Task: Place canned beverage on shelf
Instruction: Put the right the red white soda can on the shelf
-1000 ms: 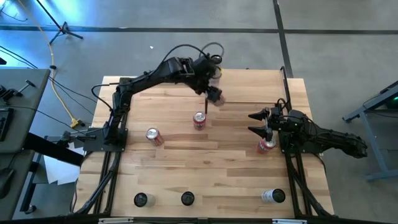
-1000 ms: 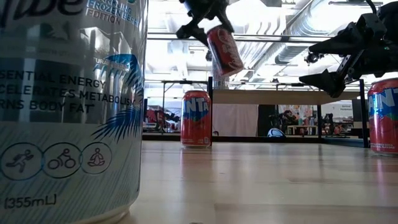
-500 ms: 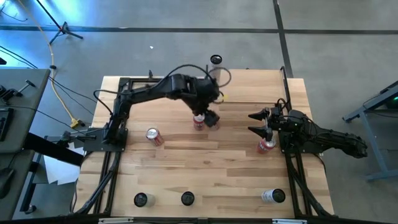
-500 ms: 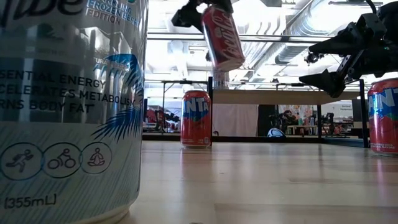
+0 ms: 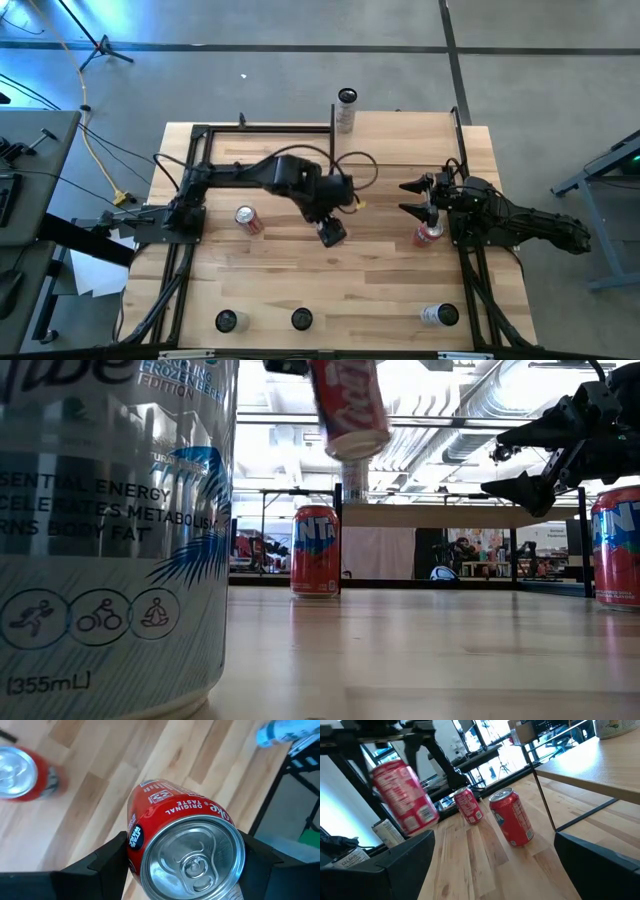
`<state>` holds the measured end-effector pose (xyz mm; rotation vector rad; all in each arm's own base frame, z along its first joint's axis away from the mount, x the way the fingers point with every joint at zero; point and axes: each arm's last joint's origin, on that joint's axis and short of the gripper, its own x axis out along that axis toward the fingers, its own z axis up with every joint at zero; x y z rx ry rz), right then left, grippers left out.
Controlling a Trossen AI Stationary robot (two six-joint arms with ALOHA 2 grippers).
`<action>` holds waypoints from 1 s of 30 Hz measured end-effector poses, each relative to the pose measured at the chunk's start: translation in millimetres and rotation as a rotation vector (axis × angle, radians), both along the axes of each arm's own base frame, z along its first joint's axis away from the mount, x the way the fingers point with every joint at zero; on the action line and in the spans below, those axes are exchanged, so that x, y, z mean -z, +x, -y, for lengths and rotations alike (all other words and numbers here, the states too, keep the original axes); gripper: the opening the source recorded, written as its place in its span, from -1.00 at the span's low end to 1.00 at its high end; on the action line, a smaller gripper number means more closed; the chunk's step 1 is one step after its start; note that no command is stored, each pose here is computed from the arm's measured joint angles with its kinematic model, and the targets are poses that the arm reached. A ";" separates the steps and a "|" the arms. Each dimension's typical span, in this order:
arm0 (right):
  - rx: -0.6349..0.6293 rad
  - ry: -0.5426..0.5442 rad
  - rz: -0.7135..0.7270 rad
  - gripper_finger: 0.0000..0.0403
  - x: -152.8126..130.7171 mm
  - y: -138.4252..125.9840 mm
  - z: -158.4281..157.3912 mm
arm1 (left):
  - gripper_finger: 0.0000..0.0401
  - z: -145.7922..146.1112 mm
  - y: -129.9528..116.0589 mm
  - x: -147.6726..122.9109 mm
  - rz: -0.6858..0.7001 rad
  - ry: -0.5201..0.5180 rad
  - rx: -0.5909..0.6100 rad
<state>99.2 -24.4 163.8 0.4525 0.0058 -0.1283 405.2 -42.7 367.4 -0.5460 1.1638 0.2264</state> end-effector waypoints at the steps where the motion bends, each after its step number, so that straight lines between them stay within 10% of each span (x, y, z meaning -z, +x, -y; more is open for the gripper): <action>1: 0.000 0.000 0.000 0.98 0.0 0.0 0.0 | 0.27 4.9 1.5 -0.9 0.022 0.004 -0.002; 30: 0.003 0.007 -0.025 0.98 2.2 1.5 0.5 | 0.27 76.4 61.8 -9.7 0.677 0.193 -0.022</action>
